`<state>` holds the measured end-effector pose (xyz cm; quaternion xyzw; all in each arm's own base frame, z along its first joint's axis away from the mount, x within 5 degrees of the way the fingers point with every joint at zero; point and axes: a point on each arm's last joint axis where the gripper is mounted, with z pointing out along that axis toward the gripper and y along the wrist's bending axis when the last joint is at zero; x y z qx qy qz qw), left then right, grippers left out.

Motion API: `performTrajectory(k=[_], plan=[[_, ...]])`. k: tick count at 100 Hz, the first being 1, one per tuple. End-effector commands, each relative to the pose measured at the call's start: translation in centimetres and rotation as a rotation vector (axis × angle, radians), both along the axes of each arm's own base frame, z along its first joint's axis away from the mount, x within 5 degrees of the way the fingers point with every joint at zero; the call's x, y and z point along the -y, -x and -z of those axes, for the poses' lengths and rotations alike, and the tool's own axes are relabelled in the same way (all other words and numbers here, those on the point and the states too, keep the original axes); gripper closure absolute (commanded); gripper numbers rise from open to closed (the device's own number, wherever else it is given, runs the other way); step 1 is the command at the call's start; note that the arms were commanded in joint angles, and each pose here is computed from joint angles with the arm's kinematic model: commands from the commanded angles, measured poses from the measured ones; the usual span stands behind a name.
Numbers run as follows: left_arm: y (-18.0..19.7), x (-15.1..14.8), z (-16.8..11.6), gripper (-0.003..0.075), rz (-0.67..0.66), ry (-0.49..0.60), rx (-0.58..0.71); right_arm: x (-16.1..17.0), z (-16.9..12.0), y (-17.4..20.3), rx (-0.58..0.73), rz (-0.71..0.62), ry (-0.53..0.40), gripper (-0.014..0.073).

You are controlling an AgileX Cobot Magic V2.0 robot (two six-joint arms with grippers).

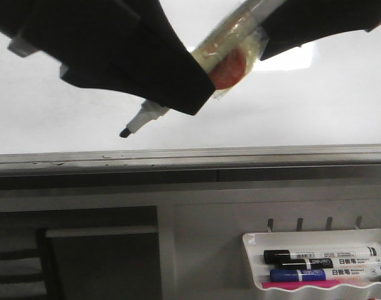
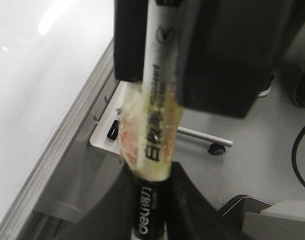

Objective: Write number 7 on whiteboard

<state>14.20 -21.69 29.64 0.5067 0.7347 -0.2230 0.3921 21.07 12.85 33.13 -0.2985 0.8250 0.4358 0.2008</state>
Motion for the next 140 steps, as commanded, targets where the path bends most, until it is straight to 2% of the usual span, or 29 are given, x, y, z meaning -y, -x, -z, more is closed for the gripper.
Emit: performTrajectory(k=[1, 21, 28, 38, 50, 57, 70, 92, 118, 140], plan=[[0.0, 0.1, -2.0, 0.0741, -0.015, 0.089, 0.075, -0.5, -1.4, 0.1, 0.038, -0.031, -0.059, 0.0302], [-0.1, 0.1, -2.1, 0.0737, -0.015, 0.089, 0.086, -0.6, -1.1, 0.0, 0.054, -0.068, -0.053, 0.0669], [-0.1, 0.1, -2.2, 0.0698, -0.015, 0.092, 0.089, -0.6, -1.1, 0.0, 0.056, -0.068, -0.049, 0.0656], [-0.2, 0.2, -2.9, 0.0543, -0.017, 0.107, 0.099, -0.6, -1.0, -0.2, 0.071, -0.054, -0.038, 0.0656], [-0.8, -0.1, -4.2, 0.0265, -0.043, 0.141, 0.121, -0.5, -1.1, -0.3, 0.089, -0.033, -0.033, 0.0655], [-1.3, -0.9, -5.3, 0.0188, -0.076, 0.17, 0.142, -0.3, -1.5, -0.3, 0.125, -0.008, -0.026, 0.0655], [-2.5, -3.4, -7.0, 0.0197, -0.198, 0.24, 0.166, 0.4, -2.4, 0.5, 0.248, 0.098, -0.02, 0.0648], [-4.0, -10.5, -8.8, 0.0199, -0.536, 0.398, 0.129, 2.5, -3.0, 2.9, 0.468, 0.315, -0.021, 0.0648], [-2.0, -15.9, -7.0, 0.0218, -0.784, 0.49, 0.181, 4.1, -2.8, 3.8, 0.612, 0.491, -0.015, 0.0648], [-0.5, -17.2, -5.3, 0.0228, -0.856, 0.525, 0.216, 3.8, -2.7, 1.6, 0.656, 0.552, -0.059, 0.0648]])
